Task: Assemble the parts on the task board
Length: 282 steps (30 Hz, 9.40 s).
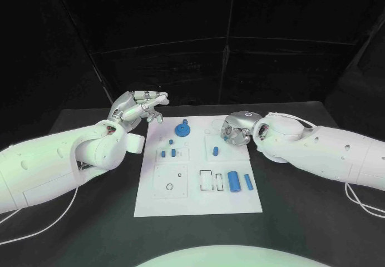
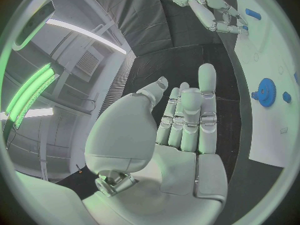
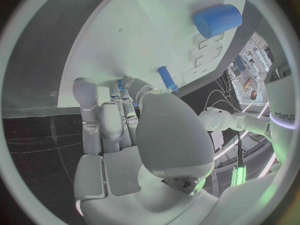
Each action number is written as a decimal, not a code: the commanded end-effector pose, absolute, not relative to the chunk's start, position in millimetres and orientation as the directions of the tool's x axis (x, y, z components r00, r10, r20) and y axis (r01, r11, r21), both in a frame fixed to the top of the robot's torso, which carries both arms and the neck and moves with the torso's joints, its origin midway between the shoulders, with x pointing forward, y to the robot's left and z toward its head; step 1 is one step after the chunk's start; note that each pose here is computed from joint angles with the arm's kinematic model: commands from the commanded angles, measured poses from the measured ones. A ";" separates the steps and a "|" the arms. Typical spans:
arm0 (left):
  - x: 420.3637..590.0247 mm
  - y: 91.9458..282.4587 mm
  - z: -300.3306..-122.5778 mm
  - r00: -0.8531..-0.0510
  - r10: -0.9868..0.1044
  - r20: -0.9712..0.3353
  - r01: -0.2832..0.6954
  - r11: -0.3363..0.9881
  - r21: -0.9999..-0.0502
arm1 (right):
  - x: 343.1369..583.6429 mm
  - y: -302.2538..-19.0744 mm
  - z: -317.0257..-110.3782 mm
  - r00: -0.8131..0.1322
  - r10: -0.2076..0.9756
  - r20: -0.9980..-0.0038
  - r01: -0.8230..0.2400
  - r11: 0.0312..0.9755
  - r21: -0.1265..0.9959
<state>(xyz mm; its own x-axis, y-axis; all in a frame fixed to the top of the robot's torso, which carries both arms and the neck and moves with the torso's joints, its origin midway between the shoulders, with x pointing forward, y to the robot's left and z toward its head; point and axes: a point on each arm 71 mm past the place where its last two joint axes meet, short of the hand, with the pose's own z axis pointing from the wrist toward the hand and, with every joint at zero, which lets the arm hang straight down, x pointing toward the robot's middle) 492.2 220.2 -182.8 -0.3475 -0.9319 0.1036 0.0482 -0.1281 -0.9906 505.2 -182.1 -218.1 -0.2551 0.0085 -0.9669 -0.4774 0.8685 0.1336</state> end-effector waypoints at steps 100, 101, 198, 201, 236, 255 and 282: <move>502.0 211.1 -183.6 -0.342 -0.934 0.105 0.064 -0.134 -0.989 | 413.7 -48.7 -236.8 -0.302 0.118 -0.946 -0.715 0.629 0.306; 502.0 210.9 -183.6 -0.342 -0.934 0.105 0.064 -0.134 -0.989 | 413.3 -48.3 -237.0 -0.302 0.115 -0.946 -0.716 0.628 0.305; 502.2 214.6 -185.5 -0.347 -0.932 0.106 0.053 -0.133 -0.990 | 438.1 -144.7 -191.7 -0.243 0.136 -0.961 -0.529 0.812 0.248; 502.0 213.9 -185.9 -0.350 -0.931 0.107 0.051 -0.133 -0.990 | 442.0 -152.5 -193.4 -0.261 0.106 -0.959 -0.505 0.832 0.230; 501.7 212.3 -186.3 -0.355 -0.928 0.109 0.049 -0.135 -0.990 | 454.9 -141.0 -210.1 -0.350 -0.009 -0.937 -0.513 0.838 0.184; 500.7 214.7 -186.0 -0.357 -0.928 0.110 0.047 -0.136 -0.990 | 442.8 -143.7 -188.1 -0.194 0.147 -0.970 -0.539 0.810 0.231; 501.7 208.8 -186.2 -0.366 -0.924 0.113 0.047 -0.140 -0.989 | 396.5 -37.3 -188.2 -0.375 0.248 -0.893 -0.736 0.507 0.449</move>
